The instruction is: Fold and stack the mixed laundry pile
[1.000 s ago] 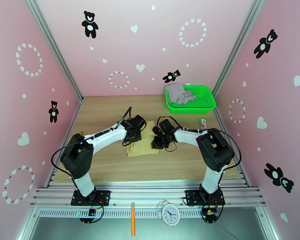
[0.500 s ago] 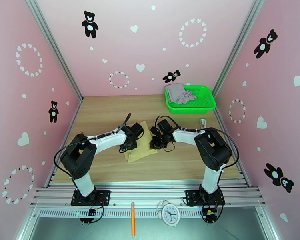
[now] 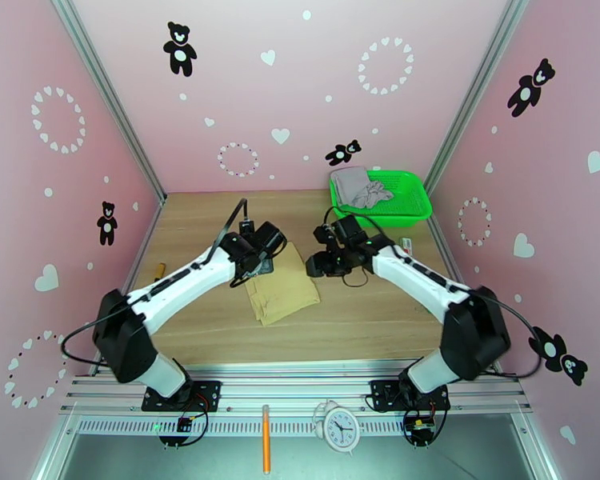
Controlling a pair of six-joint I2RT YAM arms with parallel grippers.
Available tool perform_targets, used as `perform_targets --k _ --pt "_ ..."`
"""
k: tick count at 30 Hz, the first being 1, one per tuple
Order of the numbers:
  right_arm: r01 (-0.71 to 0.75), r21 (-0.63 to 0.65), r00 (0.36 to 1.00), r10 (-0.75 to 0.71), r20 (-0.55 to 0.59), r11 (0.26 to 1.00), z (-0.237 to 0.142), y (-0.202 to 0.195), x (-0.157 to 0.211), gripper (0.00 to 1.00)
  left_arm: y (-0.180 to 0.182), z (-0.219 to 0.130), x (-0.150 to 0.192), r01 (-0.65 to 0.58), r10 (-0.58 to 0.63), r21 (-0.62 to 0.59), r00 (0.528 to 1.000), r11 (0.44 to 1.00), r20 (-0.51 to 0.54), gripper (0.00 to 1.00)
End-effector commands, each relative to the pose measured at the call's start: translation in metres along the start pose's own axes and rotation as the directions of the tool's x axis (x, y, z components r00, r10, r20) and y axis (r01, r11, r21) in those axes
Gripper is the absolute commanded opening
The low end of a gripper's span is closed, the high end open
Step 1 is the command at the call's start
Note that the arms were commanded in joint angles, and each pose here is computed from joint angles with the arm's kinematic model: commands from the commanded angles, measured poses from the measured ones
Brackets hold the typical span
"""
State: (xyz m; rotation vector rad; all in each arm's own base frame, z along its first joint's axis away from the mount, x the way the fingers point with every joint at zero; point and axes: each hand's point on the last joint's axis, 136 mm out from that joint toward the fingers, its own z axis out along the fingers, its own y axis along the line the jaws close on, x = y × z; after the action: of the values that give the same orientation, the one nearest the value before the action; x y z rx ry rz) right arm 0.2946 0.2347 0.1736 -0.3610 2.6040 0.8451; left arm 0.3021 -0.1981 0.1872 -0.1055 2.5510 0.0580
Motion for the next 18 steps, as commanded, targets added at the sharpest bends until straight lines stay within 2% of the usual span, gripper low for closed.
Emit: perform_targets --k 1,3,5,7,9,13,16,18 --pt "-0.031 0.073 0.999 0.032 -0.024 0.997 -0.018 -0.025 0.025 0.69 -0.020 0.014 0.041 -0.162 0.164 0.032 0.980 0.986 -0.110 0.82" --pt "-0.024 0.078 0.999 0.026 -0.022 0.997 -0.024 -0.030 0.027 0.73 -0.023 0.024 0.063 -0.108 0.118 0.068 0.977 0.992 -0.176 0.81" --pt "-0.007 0.055 0.999 0.010 -0.043 0.998 -0.022 -0.031 0.026 0.73 -0.031 0.027 0.081 0.018 0.013 0.134 0.974 0.991 -0.227 0.79" --pt "-0.002 0.034 0.998 0.004 -0.064 0.999 -0.015 -0.033 0.025 0.73 -0.050 0.026 0.096 0.190 -0.120 0.238 0.952 0.952 -0.282 0.77" --pt "-0.008 0.019 0.997 0.009 -0.077 1.000 -0.006 -0.036 0.023 0.72 -0.074 0.026 0.108 0.345 -0.232 0.333 0.913 0.877 -0.334 0.81" --pt "-0.021 0.008 0.996 0.021 -0.085 1.000 0.003 -0.039 0.025 0.72 -0.105 0.028 0.125 0.480 -0.333 0.377 0.857 0.792 -0.393 0.86" --pt "-0.012 0.005 0.996 0.013 -0.086 1.000 0.003 -0.040 0.029 0.72 -0.121 0.032 0.135 0.556 -0.395 0.355 0.811 0.752 -0.432 0.90" --pt "-0.007 0.007 0.996 0.008 -0.091 1.000 0.003 -0.041 0.033 0.72 -0.126 0.038 0.145 0.619 -0.454 0.318 0.763 0.718 -0.460 0.91"
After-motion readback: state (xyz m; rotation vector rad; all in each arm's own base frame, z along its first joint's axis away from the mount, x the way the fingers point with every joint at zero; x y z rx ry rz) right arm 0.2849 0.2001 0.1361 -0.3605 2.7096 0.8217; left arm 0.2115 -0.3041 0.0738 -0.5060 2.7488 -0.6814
